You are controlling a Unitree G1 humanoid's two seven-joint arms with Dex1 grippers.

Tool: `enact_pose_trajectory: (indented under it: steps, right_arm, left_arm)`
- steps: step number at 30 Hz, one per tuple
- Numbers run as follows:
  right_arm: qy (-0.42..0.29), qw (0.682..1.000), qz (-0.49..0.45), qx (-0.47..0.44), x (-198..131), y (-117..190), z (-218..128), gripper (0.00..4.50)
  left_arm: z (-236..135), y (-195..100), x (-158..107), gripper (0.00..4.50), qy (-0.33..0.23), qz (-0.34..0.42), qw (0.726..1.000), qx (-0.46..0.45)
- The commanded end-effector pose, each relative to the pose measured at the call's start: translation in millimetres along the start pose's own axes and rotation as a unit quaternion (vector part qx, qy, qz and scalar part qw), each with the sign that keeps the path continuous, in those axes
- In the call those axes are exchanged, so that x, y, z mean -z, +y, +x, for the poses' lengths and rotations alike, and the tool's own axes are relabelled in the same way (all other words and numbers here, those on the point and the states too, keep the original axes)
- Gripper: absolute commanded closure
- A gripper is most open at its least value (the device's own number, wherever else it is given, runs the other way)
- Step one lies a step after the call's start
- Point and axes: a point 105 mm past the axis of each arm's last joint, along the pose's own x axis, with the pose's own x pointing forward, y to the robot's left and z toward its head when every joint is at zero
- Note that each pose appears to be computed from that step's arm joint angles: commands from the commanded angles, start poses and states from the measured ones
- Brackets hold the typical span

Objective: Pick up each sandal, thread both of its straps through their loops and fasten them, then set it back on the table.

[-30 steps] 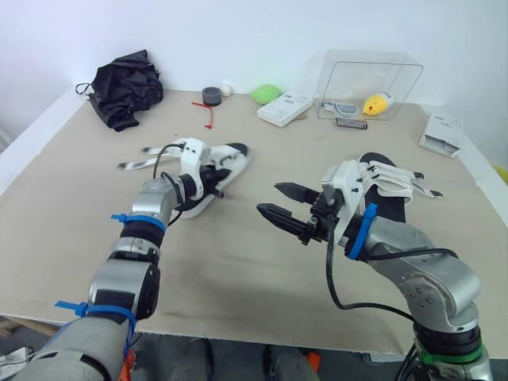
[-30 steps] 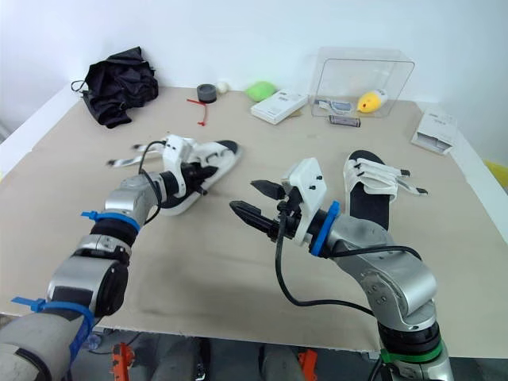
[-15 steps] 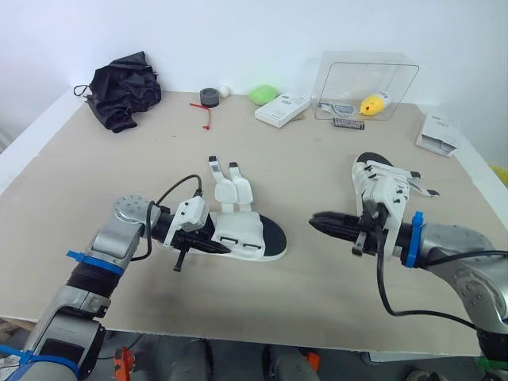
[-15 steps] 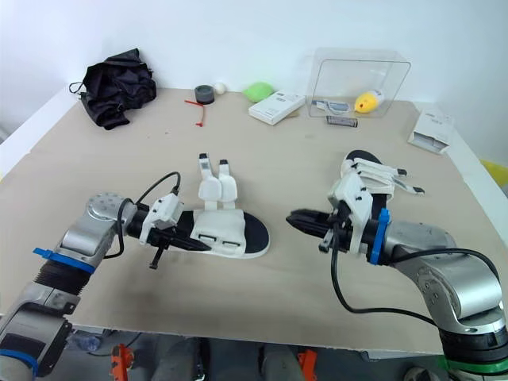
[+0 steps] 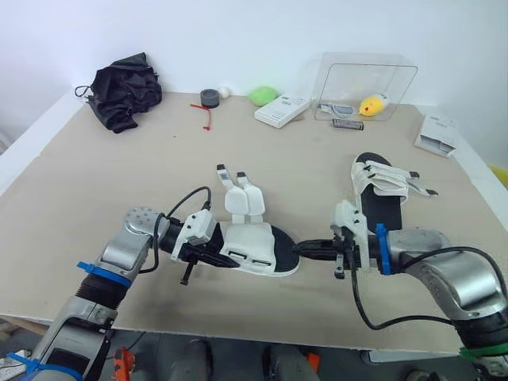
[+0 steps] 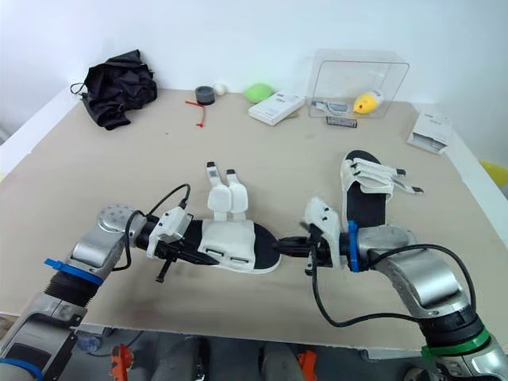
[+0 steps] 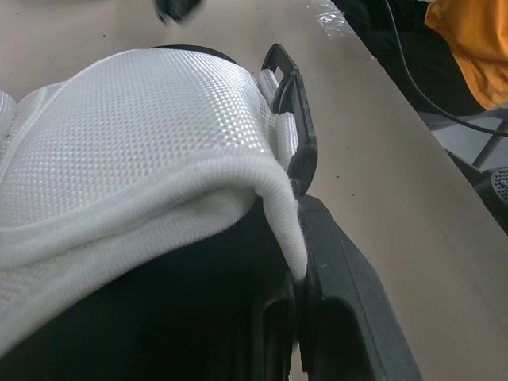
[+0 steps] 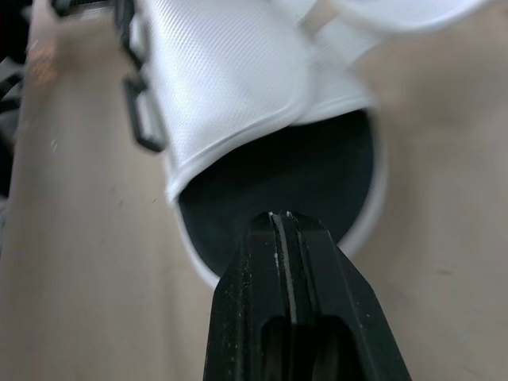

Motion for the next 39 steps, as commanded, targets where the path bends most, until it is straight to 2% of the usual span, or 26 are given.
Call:
enact_pose_trajectory:
  steps: [1,10,15,31,39]
  right_arm:
    - [-0.002,0.999,-0.026,-0.024,-6,3,9,4.46]
    - [-0.017,0.996,-0.039,-0.078,-18,11,54,4.46]
    - [-0.031,0.994,-0.037,-0.094,-25,11,65,4.46]
    - [-0.034,0.995,-0.051,-0.084,-34,-22,35,4.46]
    - [-0.031,0.994,-0.042,-0.093,-28,-24,42,4.46]
  left_arm:
    - [8,-3,-3,4.50,-0.013,0.001,1.000,0.012]
    - [9,-6,-1,4.50,-0.016,-0.004,1.000,0.006]
    - [10,-7,-2,4.50,-0.019,-0.003,1.000,0.004]
    - [7,24,-11,4.50,-0.037,0.009,0.999,-0.016]
    - [10,21,-5,4.50,-0.035,0.001,0.999,-0.001]
